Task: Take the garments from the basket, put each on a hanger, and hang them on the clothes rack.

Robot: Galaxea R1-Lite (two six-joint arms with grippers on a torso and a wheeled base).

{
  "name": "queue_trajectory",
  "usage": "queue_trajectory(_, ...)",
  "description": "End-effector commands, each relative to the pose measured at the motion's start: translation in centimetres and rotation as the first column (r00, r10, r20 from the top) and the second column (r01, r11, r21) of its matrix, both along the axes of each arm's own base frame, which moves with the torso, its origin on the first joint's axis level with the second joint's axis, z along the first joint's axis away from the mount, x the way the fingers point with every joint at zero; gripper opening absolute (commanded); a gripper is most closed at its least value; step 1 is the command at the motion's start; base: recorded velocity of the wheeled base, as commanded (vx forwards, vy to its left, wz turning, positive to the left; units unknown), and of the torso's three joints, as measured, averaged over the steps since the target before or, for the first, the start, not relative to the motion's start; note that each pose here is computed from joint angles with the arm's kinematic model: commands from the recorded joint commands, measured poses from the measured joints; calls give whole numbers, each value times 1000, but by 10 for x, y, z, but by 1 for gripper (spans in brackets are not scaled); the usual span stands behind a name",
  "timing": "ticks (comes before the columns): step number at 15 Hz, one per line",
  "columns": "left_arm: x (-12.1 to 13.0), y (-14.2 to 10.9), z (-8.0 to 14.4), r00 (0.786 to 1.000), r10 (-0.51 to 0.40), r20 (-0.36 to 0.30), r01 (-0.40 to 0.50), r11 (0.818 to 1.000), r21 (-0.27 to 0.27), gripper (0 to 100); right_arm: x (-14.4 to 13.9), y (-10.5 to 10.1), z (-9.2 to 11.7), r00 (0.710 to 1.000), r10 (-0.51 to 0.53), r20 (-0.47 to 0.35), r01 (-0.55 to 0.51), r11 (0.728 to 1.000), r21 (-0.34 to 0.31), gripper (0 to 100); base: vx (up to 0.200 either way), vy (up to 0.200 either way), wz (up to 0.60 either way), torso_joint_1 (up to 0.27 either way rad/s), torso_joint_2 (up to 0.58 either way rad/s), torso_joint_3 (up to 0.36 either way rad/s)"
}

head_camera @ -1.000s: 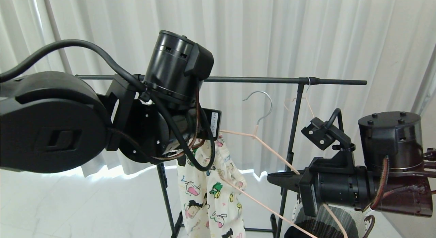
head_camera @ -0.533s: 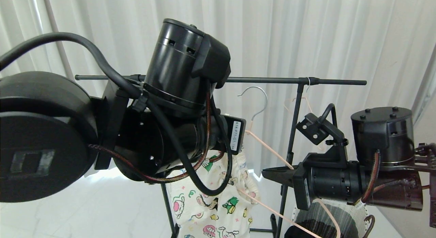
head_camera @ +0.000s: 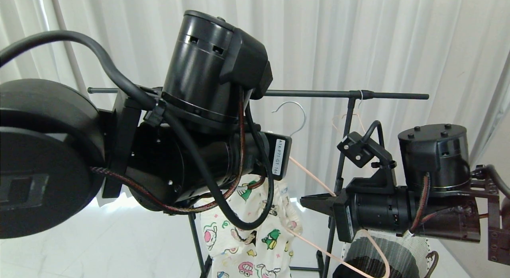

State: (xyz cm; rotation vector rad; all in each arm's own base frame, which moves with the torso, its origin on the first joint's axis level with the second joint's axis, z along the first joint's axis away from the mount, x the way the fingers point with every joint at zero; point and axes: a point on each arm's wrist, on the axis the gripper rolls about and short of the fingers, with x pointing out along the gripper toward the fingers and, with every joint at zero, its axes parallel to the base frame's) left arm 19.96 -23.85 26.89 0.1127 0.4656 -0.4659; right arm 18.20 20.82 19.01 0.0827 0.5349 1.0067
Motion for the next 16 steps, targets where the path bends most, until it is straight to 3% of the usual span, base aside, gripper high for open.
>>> queue_trajectory(1, 2, 3, 0, 1000, 12, 2, -12, 1000, 0, 100, 0, 0, 0, 1000, -24, 8, 24, 1000, -6, 0, 0, 0, 0, 0, 0, 0)
queue_trajectory(11, -2, 25, 0, 999, 43, 6, -43, 999, 19, 100, 6, -2, 7, 984, -144, 100, 134, 985, 106, 0, 0, 0, 0, 0, 0, 0)
queue_trajectory(14, -16, 41, -4, 999, 41, -5, -41, 999, 33, 100, 4, -12, -4, 968, -220, 121, 210, 973, 91, 0, 0, 0, 0, 0, 0, 0)
queue_trajectory(16, -35, 63, -21, 999, 42, -22, -40, 998, 54, 100, -4, -24, -9, 965, -226, 133, 216, 972, 91, 0, 0, 0, 0, 0, 0, 0)
